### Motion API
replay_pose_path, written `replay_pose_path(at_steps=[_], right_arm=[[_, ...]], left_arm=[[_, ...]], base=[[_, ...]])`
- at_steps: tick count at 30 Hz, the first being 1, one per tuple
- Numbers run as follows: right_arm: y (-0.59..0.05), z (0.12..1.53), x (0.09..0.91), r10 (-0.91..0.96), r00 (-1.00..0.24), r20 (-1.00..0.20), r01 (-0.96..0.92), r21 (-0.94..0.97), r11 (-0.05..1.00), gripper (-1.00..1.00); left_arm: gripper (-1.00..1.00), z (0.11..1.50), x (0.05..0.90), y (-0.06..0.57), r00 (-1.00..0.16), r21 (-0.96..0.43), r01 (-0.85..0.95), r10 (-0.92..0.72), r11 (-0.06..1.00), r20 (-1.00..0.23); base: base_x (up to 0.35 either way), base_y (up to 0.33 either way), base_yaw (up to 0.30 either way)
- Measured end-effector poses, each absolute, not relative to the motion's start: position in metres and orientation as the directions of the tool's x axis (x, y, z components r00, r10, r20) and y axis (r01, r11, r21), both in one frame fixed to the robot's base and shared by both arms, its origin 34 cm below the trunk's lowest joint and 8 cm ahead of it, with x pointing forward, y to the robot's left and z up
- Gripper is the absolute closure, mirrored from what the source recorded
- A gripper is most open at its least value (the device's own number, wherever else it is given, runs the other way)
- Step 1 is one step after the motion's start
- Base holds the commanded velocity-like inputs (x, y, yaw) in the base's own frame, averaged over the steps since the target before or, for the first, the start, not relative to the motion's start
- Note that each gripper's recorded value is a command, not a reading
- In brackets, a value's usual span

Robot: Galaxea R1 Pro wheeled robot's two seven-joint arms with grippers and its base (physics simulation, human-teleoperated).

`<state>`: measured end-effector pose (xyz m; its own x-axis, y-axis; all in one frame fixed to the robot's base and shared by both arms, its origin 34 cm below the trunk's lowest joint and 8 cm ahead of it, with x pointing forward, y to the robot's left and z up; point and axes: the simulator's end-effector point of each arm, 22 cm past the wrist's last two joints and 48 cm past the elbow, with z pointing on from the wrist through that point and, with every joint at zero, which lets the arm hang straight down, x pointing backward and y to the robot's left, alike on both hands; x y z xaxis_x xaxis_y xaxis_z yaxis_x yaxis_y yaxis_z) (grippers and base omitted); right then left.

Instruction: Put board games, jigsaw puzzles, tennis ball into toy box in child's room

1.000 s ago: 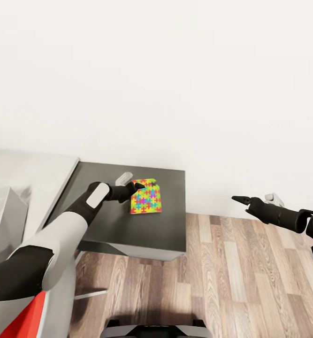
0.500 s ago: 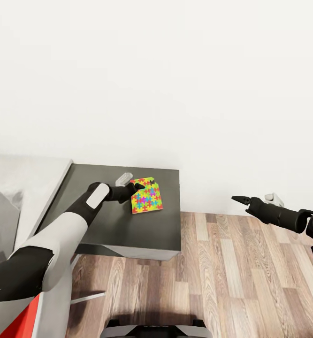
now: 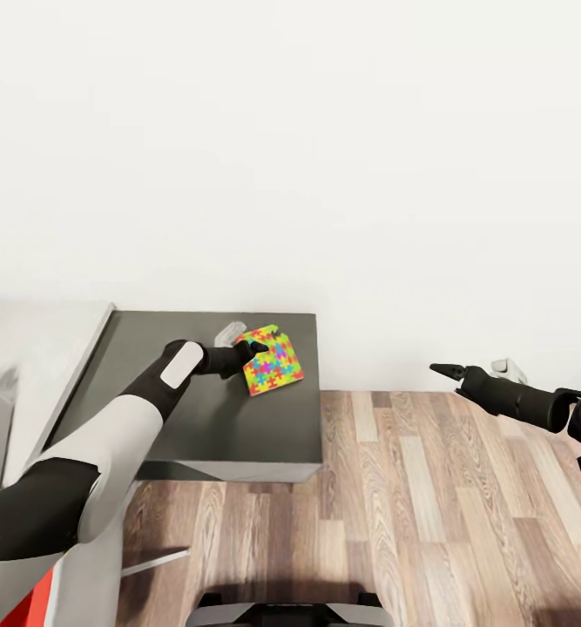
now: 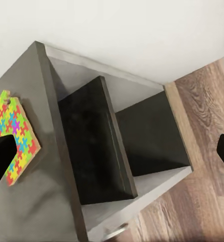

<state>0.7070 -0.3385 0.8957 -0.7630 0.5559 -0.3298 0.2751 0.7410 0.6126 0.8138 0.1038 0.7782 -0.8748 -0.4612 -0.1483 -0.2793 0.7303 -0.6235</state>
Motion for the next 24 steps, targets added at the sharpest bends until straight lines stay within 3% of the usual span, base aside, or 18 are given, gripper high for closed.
replay_pose_path(at_steps=[24], right_arm=[[-0.3361, 0.8988, 0.7078, 0.553, -0.763, -0.335, 0.267, 0.616, 0.741, -1.0]], left_arm=[[-1.0, 0.778, 0.8136, 0.1041, -0.875, -0.623, -0.28, -0.462, 0.73, -0.148]], base=[[0.0, 0.0, -0.267]])
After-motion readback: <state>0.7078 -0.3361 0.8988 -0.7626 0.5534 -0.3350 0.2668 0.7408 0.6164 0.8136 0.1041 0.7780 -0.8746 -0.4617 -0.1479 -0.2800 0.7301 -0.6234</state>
